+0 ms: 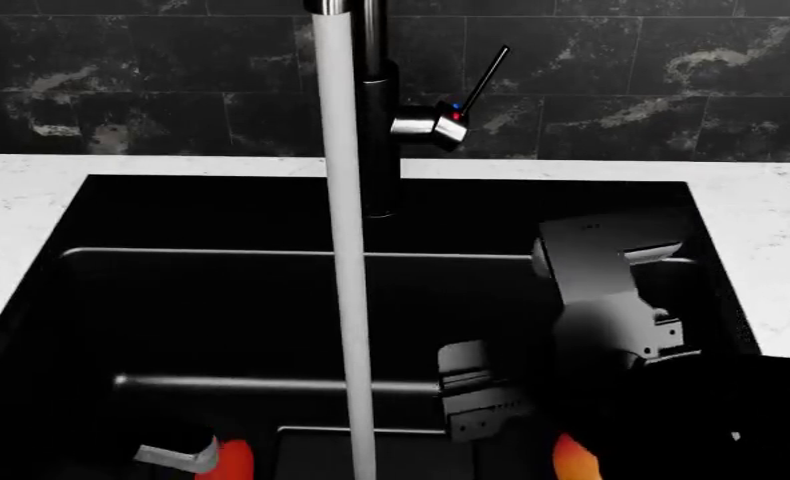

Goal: Pick the eggplants and mangos from the sink and place them in one bowl. Place the bell pepper in the other bowl. Then turn off the sink faucet.

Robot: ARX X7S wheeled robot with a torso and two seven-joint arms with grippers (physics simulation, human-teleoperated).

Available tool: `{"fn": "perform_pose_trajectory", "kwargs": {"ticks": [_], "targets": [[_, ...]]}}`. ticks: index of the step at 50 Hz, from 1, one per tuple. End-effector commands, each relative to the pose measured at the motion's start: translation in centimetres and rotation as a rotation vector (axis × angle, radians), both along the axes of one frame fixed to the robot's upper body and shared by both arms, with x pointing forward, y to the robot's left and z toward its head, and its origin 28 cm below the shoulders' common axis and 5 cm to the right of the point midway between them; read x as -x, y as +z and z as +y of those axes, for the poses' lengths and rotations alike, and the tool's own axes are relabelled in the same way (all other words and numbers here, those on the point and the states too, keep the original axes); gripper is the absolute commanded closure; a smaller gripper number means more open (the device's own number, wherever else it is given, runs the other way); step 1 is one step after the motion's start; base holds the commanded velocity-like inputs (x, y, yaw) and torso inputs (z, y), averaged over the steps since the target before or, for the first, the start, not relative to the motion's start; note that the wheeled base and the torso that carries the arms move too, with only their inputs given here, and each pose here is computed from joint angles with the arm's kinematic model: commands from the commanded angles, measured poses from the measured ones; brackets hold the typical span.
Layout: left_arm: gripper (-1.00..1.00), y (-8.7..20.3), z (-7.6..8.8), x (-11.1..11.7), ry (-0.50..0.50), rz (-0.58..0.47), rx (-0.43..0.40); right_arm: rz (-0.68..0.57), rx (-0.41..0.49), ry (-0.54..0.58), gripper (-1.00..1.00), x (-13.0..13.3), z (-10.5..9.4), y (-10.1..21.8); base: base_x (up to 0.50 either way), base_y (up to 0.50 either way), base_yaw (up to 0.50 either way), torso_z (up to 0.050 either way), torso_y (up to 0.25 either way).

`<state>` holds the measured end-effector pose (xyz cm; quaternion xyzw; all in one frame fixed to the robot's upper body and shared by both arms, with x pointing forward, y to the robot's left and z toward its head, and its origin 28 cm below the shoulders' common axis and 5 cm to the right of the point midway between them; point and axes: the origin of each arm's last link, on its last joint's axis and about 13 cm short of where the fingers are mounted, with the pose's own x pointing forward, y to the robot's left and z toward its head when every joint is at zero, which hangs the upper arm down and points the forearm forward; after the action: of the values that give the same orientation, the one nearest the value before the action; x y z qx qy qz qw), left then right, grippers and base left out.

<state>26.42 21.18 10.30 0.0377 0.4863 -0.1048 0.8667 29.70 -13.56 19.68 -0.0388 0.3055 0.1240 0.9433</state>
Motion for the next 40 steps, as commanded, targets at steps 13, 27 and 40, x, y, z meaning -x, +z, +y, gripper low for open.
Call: {"fn": "perform_pose_trajectory", "kwargs": {"ticks": [13, 27, 40], "targets": [[1.0, 11.4, 2.3, 1.4, 0.024, -0.421, 0.171, 0.241, 0.317, 0.06, -1.0, -4.3, -0.8, -2.7, 0.0, 0.0, 0.0, 0.0, 0.0], [1.0, 12.6, 2.2, 1.7, 0.022, -0.504, 0.14, 0.234, 0.346, 0.049, -1.0, -5.0, -1.2, -3.6, 0.0, 0.0, 0.0, 0.0, 0.0], [1.0, 13.2, 1.9, 1.6, 0.027, -0.51, 0.141, 0.228, 0.375, 0.047, -1.0, -6.0, -1.5, -4.4, 0.0, 0.0, 0.0, 0.0, 0.0]]}}
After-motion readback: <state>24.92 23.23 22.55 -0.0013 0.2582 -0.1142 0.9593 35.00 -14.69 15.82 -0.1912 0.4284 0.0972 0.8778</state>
